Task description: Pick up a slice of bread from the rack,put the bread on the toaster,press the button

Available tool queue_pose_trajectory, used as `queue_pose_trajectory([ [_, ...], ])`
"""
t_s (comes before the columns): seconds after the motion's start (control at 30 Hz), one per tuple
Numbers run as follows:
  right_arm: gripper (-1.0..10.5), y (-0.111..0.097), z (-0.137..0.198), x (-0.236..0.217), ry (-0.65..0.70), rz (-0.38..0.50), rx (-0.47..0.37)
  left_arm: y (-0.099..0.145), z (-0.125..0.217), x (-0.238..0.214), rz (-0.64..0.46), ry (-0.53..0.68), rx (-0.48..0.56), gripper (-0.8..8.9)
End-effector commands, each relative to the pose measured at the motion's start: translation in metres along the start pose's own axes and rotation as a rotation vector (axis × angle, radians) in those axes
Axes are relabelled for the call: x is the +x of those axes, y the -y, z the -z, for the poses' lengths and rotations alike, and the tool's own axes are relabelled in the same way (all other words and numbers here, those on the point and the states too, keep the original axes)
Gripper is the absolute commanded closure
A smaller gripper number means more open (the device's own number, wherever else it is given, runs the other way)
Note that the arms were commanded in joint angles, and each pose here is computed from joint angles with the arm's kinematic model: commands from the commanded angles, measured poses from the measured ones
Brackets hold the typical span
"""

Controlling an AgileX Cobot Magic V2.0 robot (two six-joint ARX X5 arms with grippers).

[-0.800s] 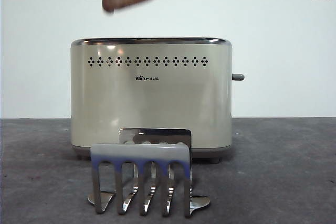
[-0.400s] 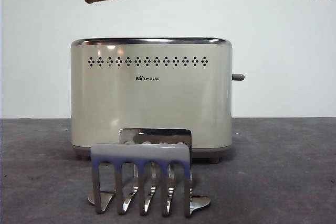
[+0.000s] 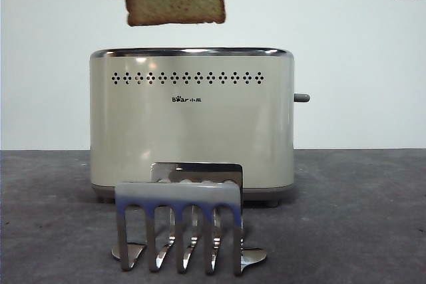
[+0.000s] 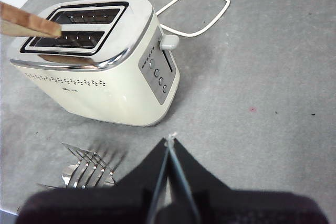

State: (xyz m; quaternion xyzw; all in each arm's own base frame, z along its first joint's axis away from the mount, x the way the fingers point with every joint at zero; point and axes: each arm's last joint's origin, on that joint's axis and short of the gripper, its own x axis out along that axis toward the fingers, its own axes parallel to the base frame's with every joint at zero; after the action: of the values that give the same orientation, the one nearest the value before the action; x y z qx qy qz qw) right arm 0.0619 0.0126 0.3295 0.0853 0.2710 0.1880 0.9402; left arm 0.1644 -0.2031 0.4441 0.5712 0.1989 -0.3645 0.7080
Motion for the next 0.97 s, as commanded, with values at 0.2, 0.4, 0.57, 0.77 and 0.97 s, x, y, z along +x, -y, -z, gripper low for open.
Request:
queue_pose_trajectory([
  [0.2, 9.5, 0.0, -0.001, -0.001, 0.007, 0.002, -0.006, -0.001, -0.007, 0.021, 0.031, -0.014, 0.007, 8.23],
  [0.4, 9.5, 0.0, -0.001, -0.001, 0.006, 0.002, -0.008, -0.005, -0.009, 0.032, 0.028, -0.027, -0.006, 8.22],
  [0.57, 9.5, 0.0, -0.001, -0.001, 0.004, 0.002, -0.013, -0.008, -0.008, 0.041, 0.031, -0.045, -0.016, 8.22],
  [0.77, 9.5, 0.0, -0.001, -0.001, 0.003, 0.002, -0.02, -0.007, -0.009, 0.052, 0.059, -0.063, -0.01, 8.22],
  [0.97, 9.5, 0.0, -0.001, -0.001, 0.003, 0.002, -0.033, -0.006, -0.012, 0.067, 0.093, -0.074, -0.01, 8.22],
])
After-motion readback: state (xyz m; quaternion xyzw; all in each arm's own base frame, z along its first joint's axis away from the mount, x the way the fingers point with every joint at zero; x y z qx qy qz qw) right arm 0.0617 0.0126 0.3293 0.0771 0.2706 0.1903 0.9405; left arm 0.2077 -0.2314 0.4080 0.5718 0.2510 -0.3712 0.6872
